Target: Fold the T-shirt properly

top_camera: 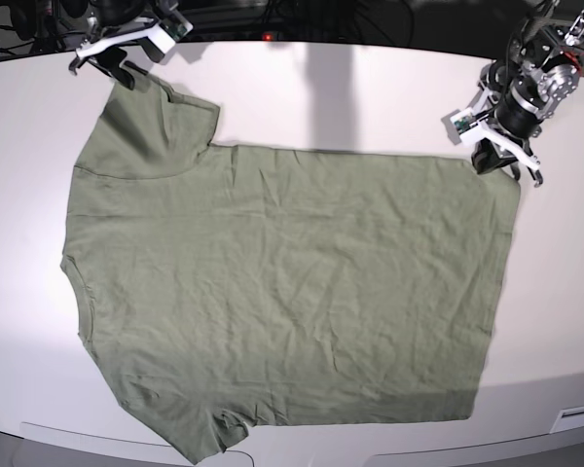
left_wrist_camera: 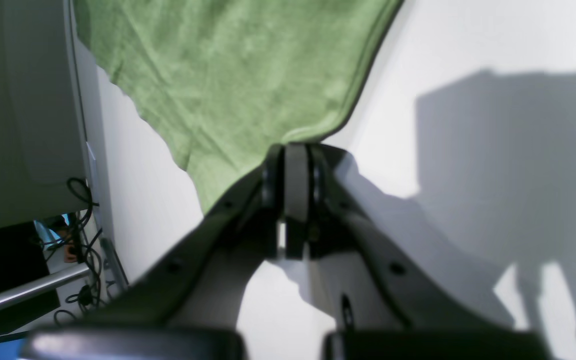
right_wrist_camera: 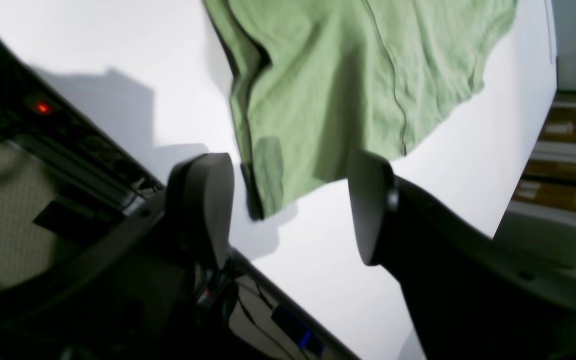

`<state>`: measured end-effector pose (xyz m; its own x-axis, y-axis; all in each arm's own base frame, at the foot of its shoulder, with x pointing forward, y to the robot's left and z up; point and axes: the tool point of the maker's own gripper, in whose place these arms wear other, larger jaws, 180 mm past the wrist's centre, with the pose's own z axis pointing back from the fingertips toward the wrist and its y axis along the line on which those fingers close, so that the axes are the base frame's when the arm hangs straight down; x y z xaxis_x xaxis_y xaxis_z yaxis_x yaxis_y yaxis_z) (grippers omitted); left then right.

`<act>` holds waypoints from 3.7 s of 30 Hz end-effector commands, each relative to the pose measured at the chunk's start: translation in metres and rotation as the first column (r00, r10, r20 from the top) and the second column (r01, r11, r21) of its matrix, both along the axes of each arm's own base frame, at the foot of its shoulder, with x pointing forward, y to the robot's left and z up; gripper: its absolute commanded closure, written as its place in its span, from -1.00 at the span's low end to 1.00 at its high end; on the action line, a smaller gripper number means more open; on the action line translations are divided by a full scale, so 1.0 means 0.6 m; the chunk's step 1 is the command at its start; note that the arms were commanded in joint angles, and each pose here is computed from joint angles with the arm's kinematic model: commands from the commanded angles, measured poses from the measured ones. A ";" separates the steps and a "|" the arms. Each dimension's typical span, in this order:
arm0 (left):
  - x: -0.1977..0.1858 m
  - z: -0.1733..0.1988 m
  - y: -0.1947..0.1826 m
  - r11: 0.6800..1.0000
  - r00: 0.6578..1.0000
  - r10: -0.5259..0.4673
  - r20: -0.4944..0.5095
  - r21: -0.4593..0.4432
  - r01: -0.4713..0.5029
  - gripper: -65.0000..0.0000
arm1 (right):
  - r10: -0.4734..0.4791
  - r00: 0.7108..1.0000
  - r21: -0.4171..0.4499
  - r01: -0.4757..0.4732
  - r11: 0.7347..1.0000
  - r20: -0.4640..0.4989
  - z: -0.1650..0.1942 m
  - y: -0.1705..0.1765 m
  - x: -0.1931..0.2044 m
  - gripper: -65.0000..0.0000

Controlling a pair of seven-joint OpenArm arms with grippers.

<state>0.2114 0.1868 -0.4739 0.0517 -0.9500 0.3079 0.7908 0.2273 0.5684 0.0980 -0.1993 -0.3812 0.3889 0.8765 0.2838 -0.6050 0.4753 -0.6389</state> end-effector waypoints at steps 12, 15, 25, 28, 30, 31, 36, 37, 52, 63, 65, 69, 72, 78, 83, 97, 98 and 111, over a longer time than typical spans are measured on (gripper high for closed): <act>-0.049 -0.034 0.002 1.000 0.992 -0.012 -0.125 0.024 0.015 1.00 | 0.011 0.999 -0.074 -0.014 0.997 -0.039 -0.051 -0.042 -0.007 -0.07; -0.051 -0.034 0.002 1.000 0.992 -0.012 -0.128 0.024 0.015 1.00 | 0.003 0.999 -0.099 -0.007 0.995 -0.041 -0.065 -0.058 0.002 -0.07; -0.058 -0.037 0.002 1.000 0.991 -0.012 -0.135 0.024 0.015 1.00 | 0.049 0.980 -0.107 -0.071 0.992 -0.194 -0.113 -0.059 -0.044 -0.07; -0.058 -0.037 0.002 1.000 0.991 -0.012 -0.135 0.023 0.015 1.00 | 0.080 0.968 -0.082 -0.103 0.991 -0.239 -0.122 -0.041 -0.066 -0.07; -0.058 -0.037 0.002 1.000 0.991 -0.012 -0.135 0.023 0.015 1.00 | 0.110 0.958 -0.059 -0.130 0.990 -0.264 -0.129 -0.024 -0.078 -0.07; -0.058 -0.037 0.002 1.000 0.991 -0.012 -0.135 0.023 0.015 1.00 | 0.123 0.957 -0.043 -0.139 0.989 -0.263 -0.130 -0.013 -0.081 -0.07; -0.058 -0.037 0.002 1.000 0.991 -0.012 -0.135 0.022 0.015 1.00 | 0.091 0.967 0.098 -0.069 0.993 -0.236 -0.127 0.040 -0.076 -0.07; -0.058 -0.037 0.002 1.000 0.991 -0.012 -0.135 0.022 0.015 1.00 | 0.081 0.965 0.108 -0.056 0.993 -0.249 -0.130 0.042 -0.076 -0.07; -0.058 -0.037 0.002 1.000 0.991 -0.012 -0.135 0.022 0.015 1.00 | -0.076 0.846 -0.060 0.052 0.997 -0.528 -0.161 -0.027 -0.116 -0.07; -0.058 -0.037 0.001 1.000 0.991 -0.012 -0.135 0.022 0.016 1.00 | -0.140 0.787 -0.353 -0.105 0.930 -0.602 -0.122 -0.171 -0.155 -0.07; -0.058 -0.037 0.002 1.000 0.991 -0.012 -0.135 0.023 0.015 1.00 | -0.112 0.788 -0.339 -0.128 0.932 -0.606 -0.120 -0.176 -0.154 -0.07; -0.058 -0.037 0.002 1.000 0.991 -0.012 -0.135 0.023 0.015 1.00 | -0.058 0.805 -0.281 -0.138 0.950 -0.591 -0.126 -0.157 -0.143 -0.07; -0.058 -0.037 0.002 1.000 0.991 -0.012 -0.135 0.023 0.015 1.00 | -0.034 0.789 -0.249 -0.152 0.957 -0.613 -0.129 -0.141 -0.154 -0.06; -0.058 -0.037 0.002 1.000 0.991 -0.012 -0.135 0.023 0.015 1.00 | 0.191 0.780 0.013 -0.228 0.973 -0.596 -0.080 0.002 -0.180 -0.06; -0.058 -0.037 0.002 1.000 0.991 -0.012 -0.135 0.022 0.015 1.00 | 0.284 0.835 0.111 -0.264 0.958 -0.471 -0.011 0.077 -0.140 -0.06; -0.058 -0.037 0.001 1.000 0.991 -0.012 -0.135 0.022 0.016 1.00 | 0.283 0.959 0.122 -0.284 0.951 0.023 0.085 0.130 0.010 -0.07; -0.058 -0.037 0.001 1.000 0.991 -0.012 -0.135 0.022 0.015 1.00 | 0.257 0.966 0.125 -0.257 0.958 0.013 0.081 0.125 0.016 -0.07; -0.058 -0.037 0.001 1.000 0.991 -0.012 -0.135 0.022 0.015 1.00 | 0.190 0.973 -0.058 -0.199 0.978 -0.133 -0.028 0.029 0.024 -0.07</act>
<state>0.2085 0.1823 -0.4746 0.0501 -0.9442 0.3254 0.7925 0.2359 0.5624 0.1087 -0.1826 -0.4041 0.2540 0.9521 0.1704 -0.7691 0.3057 -0.5612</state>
